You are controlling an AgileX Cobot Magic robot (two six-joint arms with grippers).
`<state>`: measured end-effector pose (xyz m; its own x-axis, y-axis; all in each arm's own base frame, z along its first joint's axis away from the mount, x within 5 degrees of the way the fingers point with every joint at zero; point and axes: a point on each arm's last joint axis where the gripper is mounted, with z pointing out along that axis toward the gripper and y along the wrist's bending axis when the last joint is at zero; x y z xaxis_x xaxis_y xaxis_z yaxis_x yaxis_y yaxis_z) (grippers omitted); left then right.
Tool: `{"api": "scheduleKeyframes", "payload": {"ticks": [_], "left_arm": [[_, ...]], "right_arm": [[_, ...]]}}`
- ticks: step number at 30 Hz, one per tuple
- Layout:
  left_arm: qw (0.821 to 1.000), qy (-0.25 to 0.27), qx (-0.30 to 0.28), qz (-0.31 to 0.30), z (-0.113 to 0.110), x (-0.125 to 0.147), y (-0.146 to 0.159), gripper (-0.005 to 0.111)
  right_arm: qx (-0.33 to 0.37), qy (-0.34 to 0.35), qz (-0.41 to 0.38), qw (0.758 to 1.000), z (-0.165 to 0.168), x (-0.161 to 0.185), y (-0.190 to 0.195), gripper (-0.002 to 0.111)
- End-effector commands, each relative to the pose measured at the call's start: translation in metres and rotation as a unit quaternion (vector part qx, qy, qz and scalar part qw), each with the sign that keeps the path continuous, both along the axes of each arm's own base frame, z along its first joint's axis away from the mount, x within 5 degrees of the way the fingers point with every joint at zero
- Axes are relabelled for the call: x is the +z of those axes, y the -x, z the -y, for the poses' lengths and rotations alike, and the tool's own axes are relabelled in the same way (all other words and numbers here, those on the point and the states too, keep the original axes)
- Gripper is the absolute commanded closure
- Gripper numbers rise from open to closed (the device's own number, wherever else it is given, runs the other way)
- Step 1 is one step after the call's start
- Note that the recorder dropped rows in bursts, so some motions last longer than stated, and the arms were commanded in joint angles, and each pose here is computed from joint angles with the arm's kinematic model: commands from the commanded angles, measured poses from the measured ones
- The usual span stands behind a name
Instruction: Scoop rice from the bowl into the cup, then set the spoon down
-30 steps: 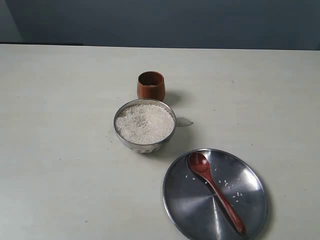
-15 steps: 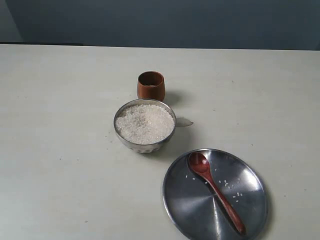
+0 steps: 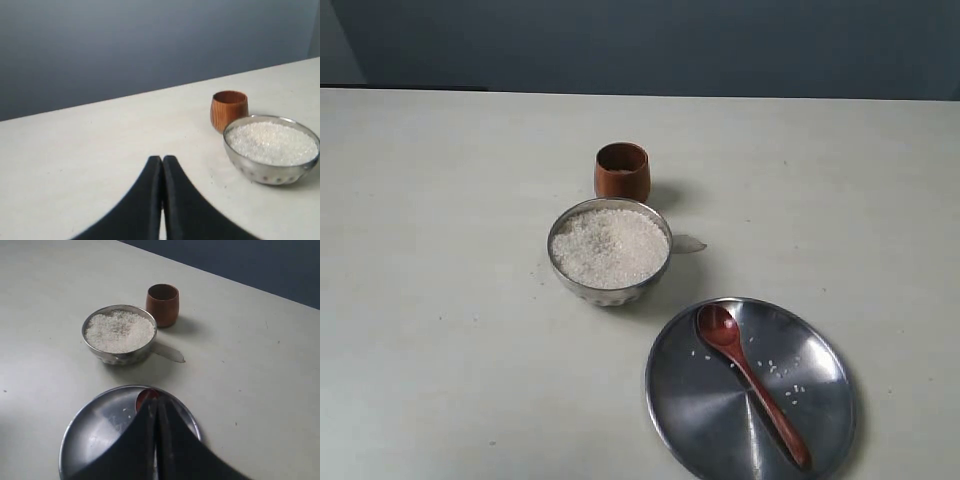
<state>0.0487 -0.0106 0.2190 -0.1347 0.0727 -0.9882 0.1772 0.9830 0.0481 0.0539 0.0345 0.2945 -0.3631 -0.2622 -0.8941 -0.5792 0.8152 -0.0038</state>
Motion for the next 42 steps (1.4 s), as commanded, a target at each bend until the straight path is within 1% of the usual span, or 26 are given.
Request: {"api": "scheduleKeyframes", "payload": {"ticks": [1,3,9,37,40,41,42], "left_arm": [[0.999,-0.039,0.009,-0.014,-0.003,-0.017,-0.003,0.106],[0.997,-0.077,0.013,-0.03,-0.005,-0.026,-0.003,0.106],[0.995,-0.08,0.011,-0.063,-0.005,-0.04,-0.004,0.106],[0.995,-0.079,0.012,-0.055,-0.004,-0.039,-0.004,0.106],[0.996,-0.088,0.014,-0.033,-0.005,-0.035,-0.005,0.106],[0.996,-0.076,0.014,-0.034,-0.005,-0.035,-0.005,0.106],[0.998,-0.045,0.017,-0.038,-0.004,-0.035,-0.005,0.106]], "right_arm": [[0.001,-0.005,0.006,1.0,0.0,0.001,0.0,0.108],[0.001,-0.005,0.006,1.0,0.0,0.001,0.0,0.108],[0.001,-0.005,0.006,1.0,0.0,0.001,0.0,0.108],[0.001,-0.005,0.006,1.0,0.0,0.001,0.0,0.108],[0.001,-0.005,0.006,1.0,0.0,0.001,0.0,0.108],[0.001,-0.005,0.006,1.0,0.0,0.001,0.0,0.108],[0.001,-0.005,0.006,1.0,0.0,0.001,0.0,0.108]]}}
